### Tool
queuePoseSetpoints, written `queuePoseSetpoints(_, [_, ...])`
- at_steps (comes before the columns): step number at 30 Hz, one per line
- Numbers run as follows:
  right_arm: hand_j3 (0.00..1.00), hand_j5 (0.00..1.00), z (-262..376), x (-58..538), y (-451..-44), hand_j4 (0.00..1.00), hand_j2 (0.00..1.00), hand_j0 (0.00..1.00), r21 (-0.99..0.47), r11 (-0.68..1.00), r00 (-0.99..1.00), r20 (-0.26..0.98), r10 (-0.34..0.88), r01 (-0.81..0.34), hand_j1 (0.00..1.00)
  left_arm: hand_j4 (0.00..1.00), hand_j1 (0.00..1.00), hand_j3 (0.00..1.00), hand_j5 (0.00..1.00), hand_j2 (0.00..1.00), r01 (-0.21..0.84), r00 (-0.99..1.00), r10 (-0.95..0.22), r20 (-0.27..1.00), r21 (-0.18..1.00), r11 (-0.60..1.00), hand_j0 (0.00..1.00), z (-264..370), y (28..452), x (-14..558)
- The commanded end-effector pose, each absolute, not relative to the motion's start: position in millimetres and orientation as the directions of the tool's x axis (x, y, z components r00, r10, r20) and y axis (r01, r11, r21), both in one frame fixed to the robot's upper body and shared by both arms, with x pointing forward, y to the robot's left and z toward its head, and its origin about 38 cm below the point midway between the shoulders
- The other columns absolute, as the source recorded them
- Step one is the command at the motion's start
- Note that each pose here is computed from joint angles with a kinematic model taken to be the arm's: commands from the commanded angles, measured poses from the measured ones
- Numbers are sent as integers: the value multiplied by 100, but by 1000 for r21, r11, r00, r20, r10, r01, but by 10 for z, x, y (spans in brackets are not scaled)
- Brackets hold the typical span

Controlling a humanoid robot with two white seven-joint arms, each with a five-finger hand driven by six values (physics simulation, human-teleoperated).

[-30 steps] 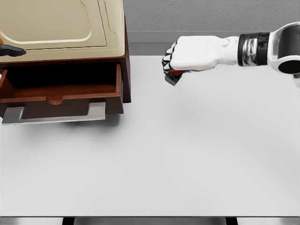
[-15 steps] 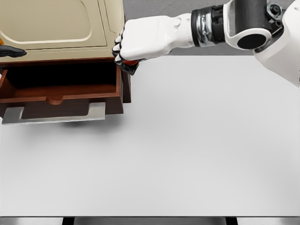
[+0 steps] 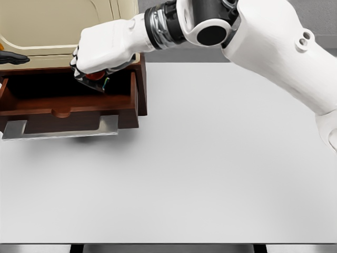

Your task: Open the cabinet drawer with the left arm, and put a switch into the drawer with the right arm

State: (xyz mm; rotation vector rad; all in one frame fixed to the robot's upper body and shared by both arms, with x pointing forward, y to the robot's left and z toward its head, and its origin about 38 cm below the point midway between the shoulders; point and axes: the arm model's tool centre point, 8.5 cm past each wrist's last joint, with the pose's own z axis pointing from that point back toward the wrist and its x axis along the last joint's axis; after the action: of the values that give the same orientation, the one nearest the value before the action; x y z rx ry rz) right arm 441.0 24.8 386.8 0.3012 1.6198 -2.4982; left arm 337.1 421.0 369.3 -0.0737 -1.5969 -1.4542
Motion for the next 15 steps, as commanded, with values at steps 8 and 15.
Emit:
queuePoseSetpoints(8, [100, 100, 3795, 4595, 423, 100, 100, 100, -893, -416, -978, -206, 35, 173, 100, 100, 100, 100, 100, 100, 598, -553, -515, 654, 743, 301, 100, 3687, 4215, 3381])
queuePoseSetpoints(15, [100, 100, 3971, 4585, 157, 100, 100, 100, -909, -374, -974, -221, 54, 185, 100, 100, 100, 100, 100, 100, 599, -552, -516, 655, 742, 301, 100, 3682, 4215, 3381])
